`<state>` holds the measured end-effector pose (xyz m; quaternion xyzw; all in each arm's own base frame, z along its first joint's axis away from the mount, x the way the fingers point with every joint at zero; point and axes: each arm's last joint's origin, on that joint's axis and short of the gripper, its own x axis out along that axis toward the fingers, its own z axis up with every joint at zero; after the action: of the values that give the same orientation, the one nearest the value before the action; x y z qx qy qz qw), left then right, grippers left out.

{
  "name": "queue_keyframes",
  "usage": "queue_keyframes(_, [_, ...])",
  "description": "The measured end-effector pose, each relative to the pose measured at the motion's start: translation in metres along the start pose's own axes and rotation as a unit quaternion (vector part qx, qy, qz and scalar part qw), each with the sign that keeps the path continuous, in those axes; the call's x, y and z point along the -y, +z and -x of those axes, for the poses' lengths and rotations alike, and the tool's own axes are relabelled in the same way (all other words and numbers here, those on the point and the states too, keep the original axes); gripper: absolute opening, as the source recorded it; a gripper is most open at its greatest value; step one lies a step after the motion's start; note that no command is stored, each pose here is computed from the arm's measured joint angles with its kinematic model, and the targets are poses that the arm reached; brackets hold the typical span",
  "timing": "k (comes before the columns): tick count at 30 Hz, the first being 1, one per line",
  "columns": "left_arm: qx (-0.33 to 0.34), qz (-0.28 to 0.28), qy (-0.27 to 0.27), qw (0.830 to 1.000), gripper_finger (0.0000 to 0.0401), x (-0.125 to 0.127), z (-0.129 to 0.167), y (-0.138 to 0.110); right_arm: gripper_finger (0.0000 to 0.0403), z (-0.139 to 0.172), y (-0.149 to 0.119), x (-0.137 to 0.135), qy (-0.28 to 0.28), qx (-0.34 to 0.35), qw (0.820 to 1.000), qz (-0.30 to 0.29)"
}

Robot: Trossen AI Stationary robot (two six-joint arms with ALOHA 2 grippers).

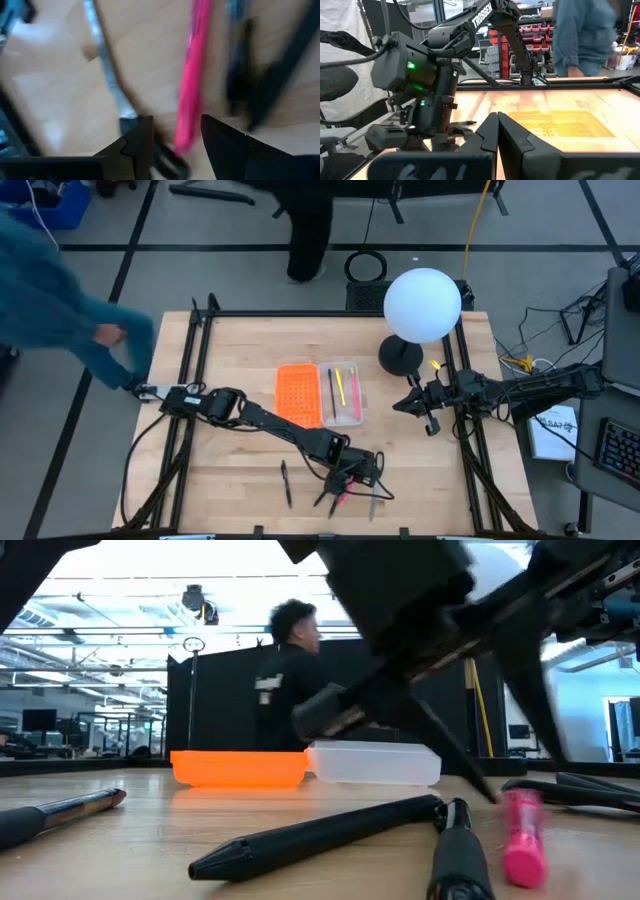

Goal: Pick & place school supplies into a supply box
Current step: Put the pink pen into the orange supply box

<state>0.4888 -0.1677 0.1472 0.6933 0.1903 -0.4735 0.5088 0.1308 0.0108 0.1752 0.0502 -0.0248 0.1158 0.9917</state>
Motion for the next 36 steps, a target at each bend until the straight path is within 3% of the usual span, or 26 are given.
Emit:
queue_keyframes(9, [-0.003, -0.016, -0.021, 1.000, 0.0170, 0.007, -0.012, 0.001, 0.0000, 0.000, -0.002, 0.000, -0.001, -0.007, 1.000, -0.004])
queue_keyframes(14, [-0.005, 0.007, -0.022, 1.000, 0.0170, 0.007, -0.012, 0.001, 0.0000, -0.001, -0.002, 0.000, -0.001, -0.009, 1.000, -0.005])
queue_keyframes(24, [-0.031, 0.118, -0.073, 0.990, 0.0169, 0.017, -0.012, 0.001, 0.0000, -0.001, -0.002, 0.000, -0.001, -0.010, 1.000, -0.005])
queue_keyframes(27, [-0.029, 0.125, -0.064, 0.990, 0.0170, 0.015, -0.013, 0.004, 0.0000, -0.001, -0.002, 0.000, -0.001, -0.010, 1.000, -0.005])
queue_keyframes(32, [-0.075, 0.078, -0.045, 0.993, 0.0170, 0.010, -0.014, 0.017, 0.0000, -0.001, -0.002, 0.000, -0.001, -0.007, 1.000, -0.004])
queue_keyframes(36, [-0.093, 0.129, -0.025, 0.987, 0.0170, 0.006, -0.011, 0.015, 0.0000, -0.001, -0.001, 0.000, -0.001, -0.005, 1.000, -0.004])
